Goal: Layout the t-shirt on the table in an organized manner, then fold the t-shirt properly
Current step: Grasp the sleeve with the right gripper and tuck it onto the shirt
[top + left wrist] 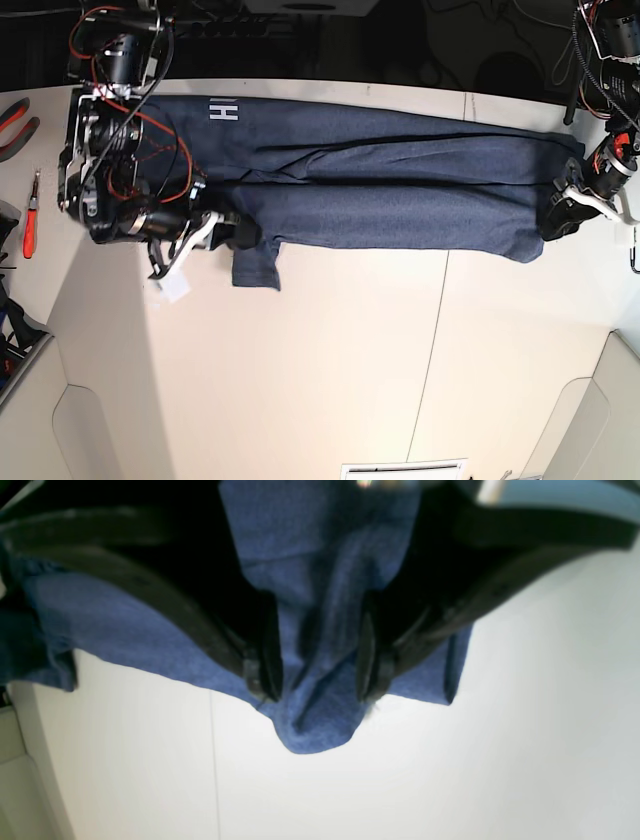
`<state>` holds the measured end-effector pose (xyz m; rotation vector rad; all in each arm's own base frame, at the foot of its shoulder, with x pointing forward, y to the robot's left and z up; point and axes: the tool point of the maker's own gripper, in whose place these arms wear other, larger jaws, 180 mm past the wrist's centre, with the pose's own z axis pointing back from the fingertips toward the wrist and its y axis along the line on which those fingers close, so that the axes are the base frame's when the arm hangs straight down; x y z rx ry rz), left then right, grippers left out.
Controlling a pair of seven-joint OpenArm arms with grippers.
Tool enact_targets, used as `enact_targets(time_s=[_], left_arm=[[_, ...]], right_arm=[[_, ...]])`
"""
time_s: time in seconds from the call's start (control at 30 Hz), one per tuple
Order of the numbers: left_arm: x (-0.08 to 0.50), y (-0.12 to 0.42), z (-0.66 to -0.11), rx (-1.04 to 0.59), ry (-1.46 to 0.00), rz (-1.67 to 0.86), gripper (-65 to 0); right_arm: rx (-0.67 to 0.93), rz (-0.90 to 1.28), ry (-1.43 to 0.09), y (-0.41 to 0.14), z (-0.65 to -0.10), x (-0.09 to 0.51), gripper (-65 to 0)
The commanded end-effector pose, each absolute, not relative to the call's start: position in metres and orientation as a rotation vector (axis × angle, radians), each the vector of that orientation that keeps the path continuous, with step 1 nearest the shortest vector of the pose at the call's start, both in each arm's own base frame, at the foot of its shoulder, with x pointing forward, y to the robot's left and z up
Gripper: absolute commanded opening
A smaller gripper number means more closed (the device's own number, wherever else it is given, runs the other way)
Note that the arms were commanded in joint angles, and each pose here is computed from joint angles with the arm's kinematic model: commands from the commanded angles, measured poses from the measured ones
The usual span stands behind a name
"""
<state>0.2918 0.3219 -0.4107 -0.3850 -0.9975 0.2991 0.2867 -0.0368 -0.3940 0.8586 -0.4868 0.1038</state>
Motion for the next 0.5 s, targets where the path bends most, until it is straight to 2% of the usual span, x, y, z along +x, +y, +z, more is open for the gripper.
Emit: enact_targets(time_s=[0.0,0.23,0.47], left_arm=[[0.301,0.330,-0.393,-0.382,-1.057,0.287,-36.9],[0.301,0.330,-0.393,-0.382,-1.057,0.287,-36.9],[0.301,0.330,-0.393,-0.382,-1.057,0.287,-36.9]], right_arm=[[0.897,0.098,-0.517,-0.031,-0.385,0.286,-65.0],[0.948,0.028,-0.392,-0.021,-0.413,0.228,-65.0],[0.948,0.014,-0.329,-0.022,-0.425,0.203,-65.0]])
